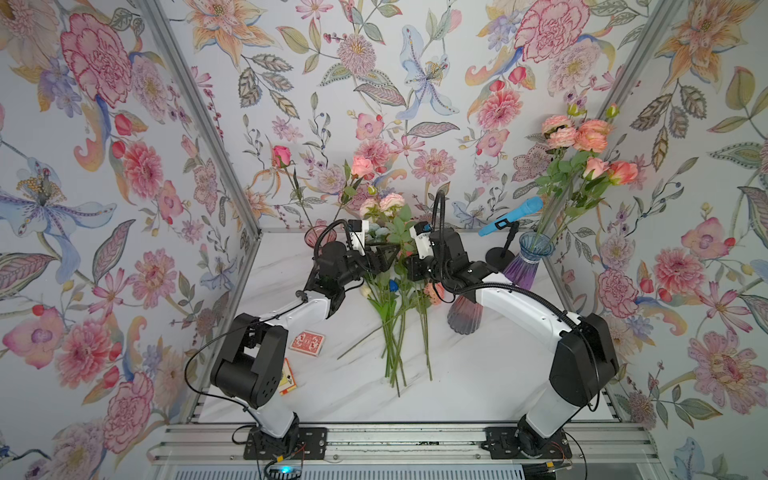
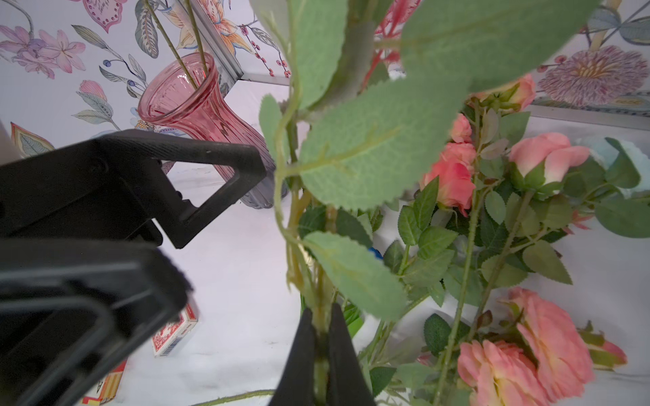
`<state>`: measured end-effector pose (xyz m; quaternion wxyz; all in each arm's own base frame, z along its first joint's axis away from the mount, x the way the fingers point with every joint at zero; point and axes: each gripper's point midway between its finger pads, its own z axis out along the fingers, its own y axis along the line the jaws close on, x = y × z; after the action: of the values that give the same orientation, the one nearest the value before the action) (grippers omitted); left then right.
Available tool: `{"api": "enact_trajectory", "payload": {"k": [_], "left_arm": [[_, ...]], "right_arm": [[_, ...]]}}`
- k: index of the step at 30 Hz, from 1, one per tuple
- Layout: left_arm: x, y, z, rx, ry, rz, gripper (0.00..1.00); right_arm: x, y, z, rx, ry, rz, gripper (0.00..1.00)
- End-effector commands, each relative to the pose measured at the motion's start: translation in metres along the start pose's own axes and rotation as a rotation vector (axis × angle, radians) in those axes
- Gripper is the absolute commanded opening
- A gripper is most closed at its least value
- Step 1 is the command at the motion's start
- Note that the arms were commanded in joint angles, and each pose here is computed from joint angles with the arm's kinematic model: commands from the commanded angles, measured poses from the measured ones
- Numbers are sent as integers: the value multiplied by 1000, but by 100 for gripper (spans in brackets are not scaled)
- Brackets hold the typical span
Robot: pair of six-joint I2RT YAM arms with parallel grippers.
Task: Place the pink flowers into the vase
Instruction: Place the flower in the vase.
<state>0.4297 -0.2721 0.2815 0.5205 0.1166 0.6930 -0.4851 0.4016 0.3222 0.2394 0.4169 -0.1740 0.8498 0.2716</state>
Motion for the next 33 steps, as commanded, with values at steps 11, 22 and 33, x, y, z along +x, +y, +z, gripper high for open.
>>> {"api": "enact_trajectory", "payload": {"k": [11, 22, 33], "left_arm": [[-16, -8, 14, 135, -45, -96, 62], [-16, -7, 22, 191, -59, -159, 47], [-12, -11, 21, 224, -49, -190, 31]], "right_arm": [[-14, 28, -6, -62, -59, -70, 2], [-16, 31, -4, -54, -68, -91, 3], [-20, 30, -2, -39, -78, -101, 3]]}}
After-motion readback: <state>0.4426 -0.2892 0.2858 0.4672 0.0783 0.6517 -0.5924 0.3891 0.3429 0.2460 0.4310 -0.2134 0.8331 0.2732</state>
